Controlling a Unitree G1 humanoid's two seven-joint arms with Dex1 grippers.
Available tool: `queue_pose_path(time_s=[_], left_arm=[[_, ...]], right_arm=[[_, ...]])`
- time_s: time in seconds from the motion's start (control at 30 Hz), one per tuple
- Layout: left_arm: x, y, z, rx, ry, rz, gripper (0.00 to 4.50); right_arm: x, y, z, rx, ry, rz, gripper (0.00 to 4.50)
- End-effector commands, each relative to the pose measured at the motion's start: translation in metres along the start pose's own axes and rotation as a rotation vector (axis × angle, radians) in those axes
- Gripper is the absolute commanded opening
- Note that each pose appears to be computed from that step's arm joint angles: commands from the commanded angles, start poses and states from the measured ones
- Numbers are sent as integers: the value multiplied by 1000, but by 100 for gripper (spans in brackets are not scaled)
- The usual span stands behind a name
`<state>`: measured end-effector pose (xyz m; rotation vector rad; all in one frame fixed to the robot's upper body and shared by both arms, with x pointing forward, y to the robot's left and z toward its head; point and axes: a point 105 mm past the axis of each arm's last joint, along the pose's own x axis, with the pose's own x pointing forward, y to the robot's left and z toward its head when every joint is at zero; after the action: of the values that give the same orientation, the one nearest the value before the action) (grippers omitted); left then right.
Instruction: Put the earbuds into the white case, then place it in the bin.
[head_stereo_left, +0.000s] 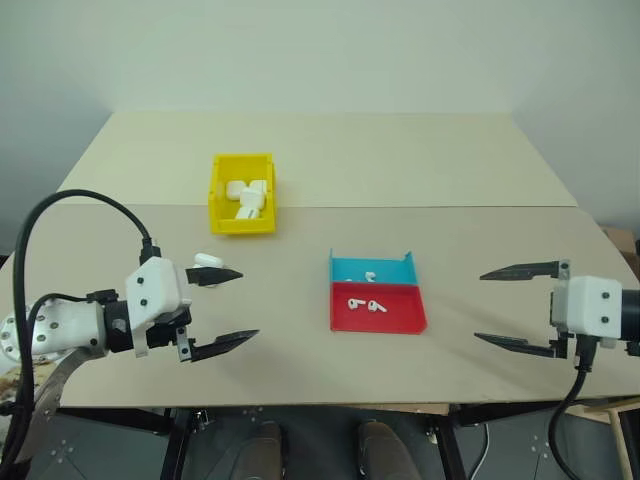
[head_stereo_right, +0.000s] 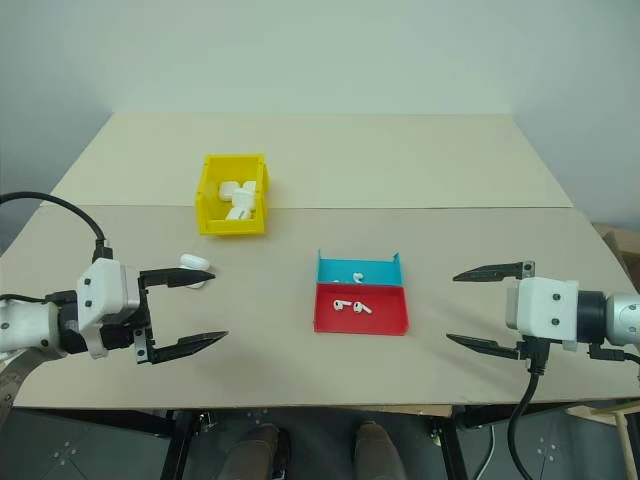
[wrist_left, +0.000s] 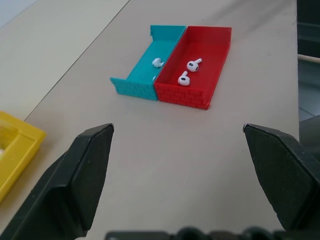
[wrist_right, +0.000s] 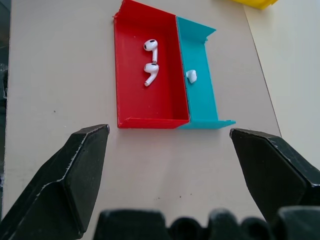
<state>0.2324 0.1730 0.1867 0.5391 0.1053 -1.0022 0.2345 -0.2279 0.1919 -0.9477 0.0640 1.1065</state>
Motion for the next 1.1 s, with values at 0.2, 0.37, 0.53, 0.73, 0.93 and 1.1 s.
queue_pose_path(time_s=[0.2,0.37,0.53,0.73,0.93,1.1], left_arm=[[-7,31,11,58,184,378,450],[-14,45,-2,-149,482,443,450],[-20,62,-5,-224,638,414,450],[-19,112,-10,-486,687,483,450],[-11,121,-29,-539,838,494,450],[3,124,-39,-599,895,472,450]], right_arm=[[1,-12,4,-57,-7,-25,449],[2,-8,7,-41,-12,-24,449],[8,0,5,-10,-4,-18,449],[17,3,2,35,4,-17,449],[22,7,0,52,12,-12,449],[24,11,-1,68,18,-6,449]])
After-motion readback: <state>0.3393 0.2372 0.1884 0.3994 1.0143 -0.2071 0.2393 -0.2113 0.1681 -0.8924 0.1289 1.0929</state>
